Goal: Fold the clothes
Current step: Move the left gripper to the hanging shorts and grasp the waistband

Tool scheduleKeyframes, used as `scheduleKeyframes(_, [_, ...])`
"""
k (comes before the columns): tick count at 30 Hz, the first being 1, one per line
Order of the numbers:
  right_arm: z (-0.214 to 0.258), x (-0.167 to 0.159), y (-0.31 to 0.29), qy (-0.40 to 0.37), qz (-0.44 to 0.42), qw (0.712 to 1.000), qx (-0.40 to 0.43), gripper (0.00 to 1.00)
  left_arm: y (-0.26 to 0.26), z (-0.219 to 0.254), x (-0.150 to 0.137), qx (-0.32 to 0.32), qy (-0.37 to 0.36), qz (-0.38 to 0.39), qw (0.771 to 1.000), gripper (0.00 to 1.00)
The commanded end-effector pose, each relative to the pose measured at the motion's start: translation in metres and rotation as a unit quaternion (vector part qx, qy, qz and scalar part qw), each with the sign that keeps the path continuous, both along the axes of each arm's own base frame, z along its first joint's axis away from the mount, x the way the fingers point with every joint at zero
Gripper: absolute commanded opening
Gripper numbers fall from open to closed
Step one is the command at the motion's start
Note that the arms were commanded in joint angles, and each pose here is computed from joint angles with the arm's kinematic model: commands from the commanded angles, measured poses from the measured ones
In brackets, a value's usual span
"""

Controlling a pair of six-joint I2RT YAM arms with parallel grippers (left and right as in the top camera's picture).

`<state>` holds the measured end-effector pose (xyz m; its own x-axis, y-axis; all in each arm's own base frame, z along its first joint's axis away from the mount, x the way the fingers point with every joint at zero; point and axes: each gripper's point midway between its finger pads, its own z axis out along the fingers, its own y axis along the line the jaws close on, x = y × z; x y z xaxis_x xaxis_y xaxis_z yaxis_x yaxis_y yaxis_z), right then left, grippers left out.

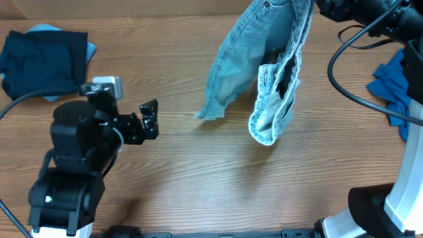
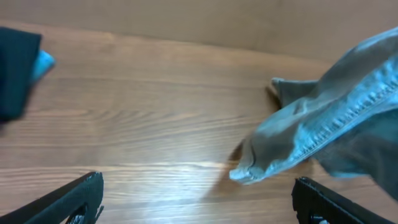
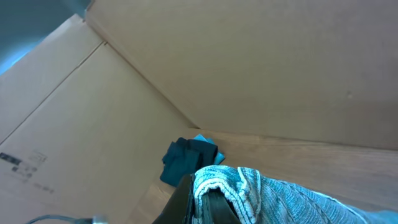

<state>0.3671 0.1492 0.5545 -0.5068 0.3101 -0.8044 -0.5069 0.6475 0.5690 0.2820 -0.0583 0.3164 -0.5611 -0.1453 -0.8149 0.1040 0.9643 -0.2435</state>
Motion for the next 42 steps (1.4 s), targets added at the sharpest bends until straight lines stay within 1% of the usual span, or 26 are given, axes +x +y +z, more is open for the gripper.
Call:
scheduleKeyframes(1, [0.007,0.007,0.004,-0.001,-0.014,1.0,0.018,0.04,-0.022,0.04,-0.004,0.051,-0.04,-0.027,0.998,1.0])
scheduleKeyframes(4, [0.0,0.018,0.01,0.008,-0.012,1.0,0.018,0.04,-0.042,0.059,-0.01,0.083,-0.061,-0.039,0.994,1.0])
scheduleKeyframes(7, [-0.006,0.023,0.013,0.015,-0.011,1.0,0.016,0.04,-0.062,0.067,-0.016,0.119,-0.068,-0.055,0.989,1.0])
scheduleKeyframes(9, [-0.007,0.024,0.013,0.016,-0.011,1.0,0.015,0.04,-0.089,0.071,-0.021,0.129,-0.076,-0.102,0.984,1.0])
scheduleKeyframes(11, [-0.007,0.024,0.013,0.014,-0.011,1.0,0.014,0.04,-0.119,0.073,-0.028,0.109,-0.084,-0.149,0.979,1.0])
scheduleKeyframes(14, [-0.007,0.024,0.013,0.016,-0.011,1.0,0.013,0.04,-0.139,0.079,-0.024,0.086,-0.098,-0.162,0.978,1.0])
scheduleKeyframes(15, [-0.008,0.024,0.013,0.015,-0.011,1.0,0.012,0.04,-0.143,0.077,-0.022,0.066,-0.089,-0.153,0.982,1.0])
scheduleKeyframes(17, [-0.007,0.024,0.013,0.015,-0.011,1.0,0.013,0.04,-0.149,0.069,-0.017,0.053,-0.07,-0.144,0.986,1.0])
scheduleKeyframes(20, [-0.007,0.023,0.013,0.015,-0.01,1.0,0.013,0.04,-0.166,0.039,-0.009,0.053,-0.018,-0.148,0.987,1.0])
scheduleKeyframes(23, [-0.007,0.023,0.014,0.014,-0.008,1.0,0.014,0.04,-0.187,0.011,-0.004,0.055,0.027,-0.172,0.983,1.0])
scheduleKeyframes(25, [-0.006,0.023,0.014,0.012,-0.008,1.0,0.014,0.04,-0.196,0.002,-0.002,0.041,0.045,-0.172,0.983,1.0])
scheduleKeyframes(28, [-0.002,0.023,0.015,0.004,-0.005,1.0,0.016,0.04,-0.202,-0.001,-0.002,0.03,0.052,-0.177,0.982,1.0])
scheduleKeyframes(34, [0.007,0.02,0.019,-0.012,0.012,1.0,0.024,0.04,-0.209,-0.001,-0.007,0.01,0.063,-0.177,0.982,1.0])
scheduleKeyframes(38, [0.008,0.021,0.018,-0.015,0.008,1.0,0.024,0.04,-0.223,0.0,-0.021,-0.015,0.079,-0.201,0.976,1.0])
scheduleKeyframes(42, [0.008,0.023,0.017,-0.015,0.002,1.0,0.023,0.04,-0.232,0.011,-0.03,-0.022,0.069,-0.217,0.974,1.0])
